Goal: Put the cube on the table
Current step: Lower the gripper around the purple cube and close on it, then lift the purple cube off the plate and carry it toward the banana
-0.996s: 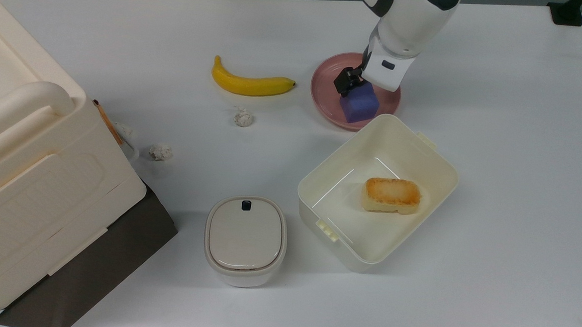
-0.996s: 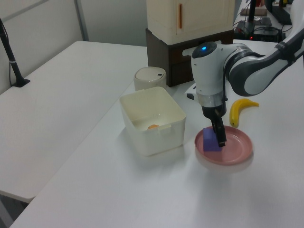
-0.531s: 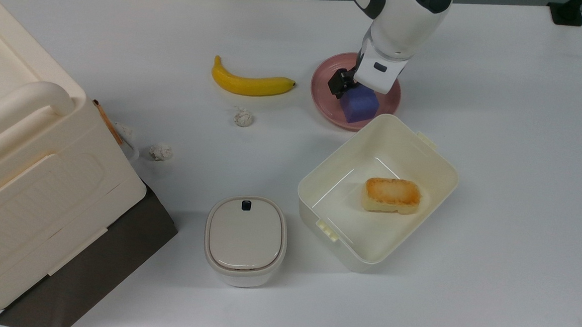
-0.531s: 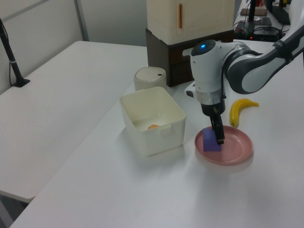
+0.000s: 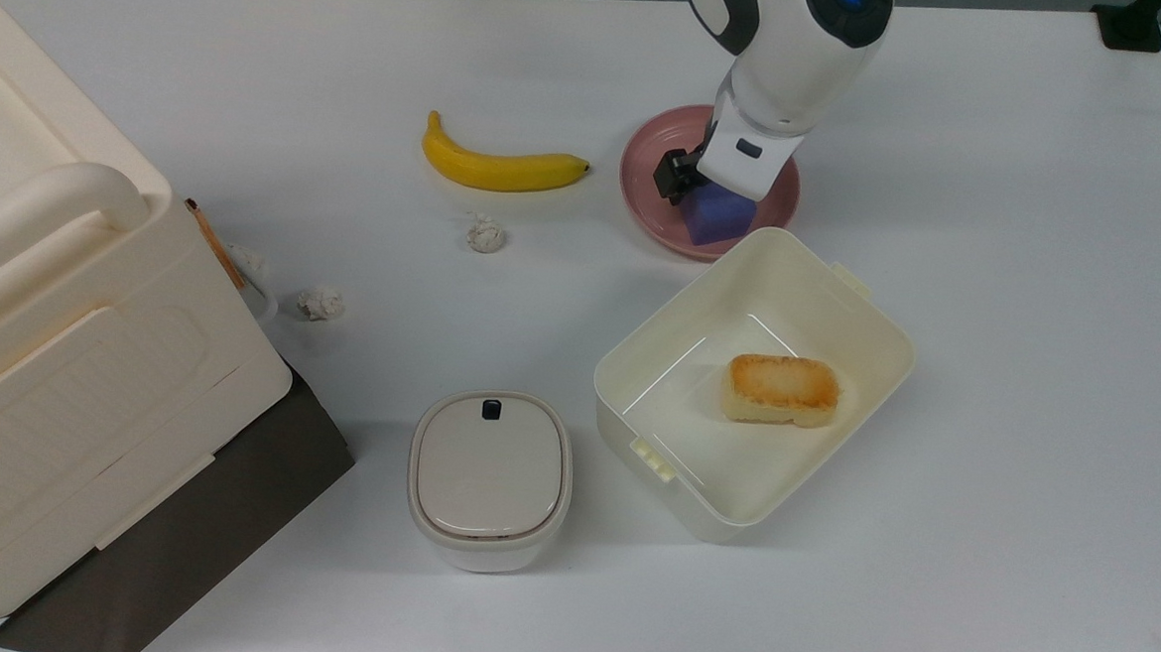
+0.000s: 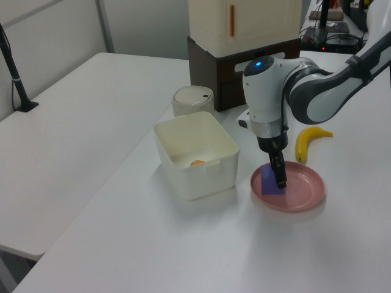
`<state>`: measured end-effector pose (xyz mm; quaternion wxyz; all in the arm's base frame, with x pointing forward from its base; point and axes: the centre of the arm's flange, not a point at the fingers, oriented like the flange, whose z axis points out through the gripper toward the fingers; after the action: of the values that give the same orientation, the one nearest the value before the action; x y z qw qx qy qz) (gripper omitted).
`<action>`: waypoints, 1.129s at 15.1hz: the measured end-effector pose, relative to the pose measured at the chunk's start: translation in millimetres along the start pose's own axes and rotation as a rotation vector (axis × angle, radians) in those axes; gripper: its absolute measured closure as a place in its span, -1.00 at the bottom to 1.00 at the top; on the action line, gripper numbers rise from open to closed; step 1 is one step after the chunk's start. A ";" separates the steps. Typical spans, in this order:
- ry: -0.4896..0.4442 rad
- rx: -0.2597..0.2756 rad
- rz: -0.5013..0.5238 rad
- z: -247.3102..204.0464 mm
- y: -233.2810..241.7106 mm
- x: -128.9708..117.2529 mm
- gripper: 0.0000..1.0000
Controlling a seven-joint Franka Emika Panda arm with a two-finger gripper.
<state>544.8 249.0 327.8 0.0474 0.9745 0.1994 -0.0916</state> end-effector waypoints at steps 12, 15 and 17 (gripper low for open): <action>0.056 0.010 0.113 -27.8 23.9 5.5 -0.12; 0.081 0.038 0.181 -61.0 54.9 3.0 -0.12; 0.080 0.037 0.228 -76.4 78.9 -1.6 -0.12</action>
<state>586.9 186.0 407.2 0.0317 0.9944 0.0873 -0.0502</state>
